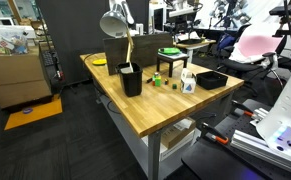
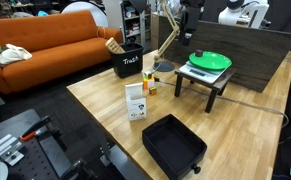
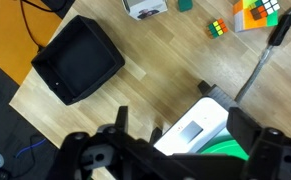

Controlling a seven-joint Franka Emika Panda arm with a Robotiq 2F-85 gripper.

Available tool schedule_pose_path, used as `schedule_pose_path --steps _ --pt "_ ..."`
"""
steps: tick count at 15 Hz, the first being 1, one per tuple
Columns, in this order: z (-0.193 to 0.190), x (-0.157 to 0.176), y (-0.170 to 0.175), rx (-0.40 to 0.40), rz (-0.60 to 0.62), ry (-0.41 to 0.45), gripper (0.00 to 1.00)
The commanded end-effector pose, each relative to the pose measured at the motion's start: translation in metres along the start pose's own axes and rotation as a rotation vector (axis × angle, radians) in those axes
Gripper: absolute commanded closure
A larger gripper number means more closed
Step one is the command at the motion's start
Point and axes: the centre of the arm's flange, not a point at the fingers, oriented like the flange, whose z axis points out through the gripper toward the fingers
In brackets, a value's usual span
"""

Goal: Press the on/off button on the kitchen scale.

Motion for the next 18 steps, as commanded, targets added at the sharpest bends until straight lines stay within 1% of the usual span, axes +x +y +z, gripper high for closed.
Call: schedule_pose_path --steps 1,2,3,4,5,11,13,18 --pt "0.007 0.023 -0.013 0.014 -0.019 -0.009 0.28" --pt "0.011 0.026 -0.015 0.016 -0.018 -0.013 0.34" --pt "0.014 0.029 -0.016 0.022 -0.019 -0.018 0.42" --pt "0.016 0.031 -0.018 0.028 -0.02 -0.023 0.48" --pt "0.017 0.033 -0.019 0.038 -0.022 -0.028 0.56" --pt "0.021 0.044 -0.027 0.097 -0.049 -0.05 0.98" --pt "0.026 0.045 -0.031 0.107 -0.054 -0.06 1.0" --pt "0.044 0.044 -0.041 0.095 -0.061 -0.075 1.0"
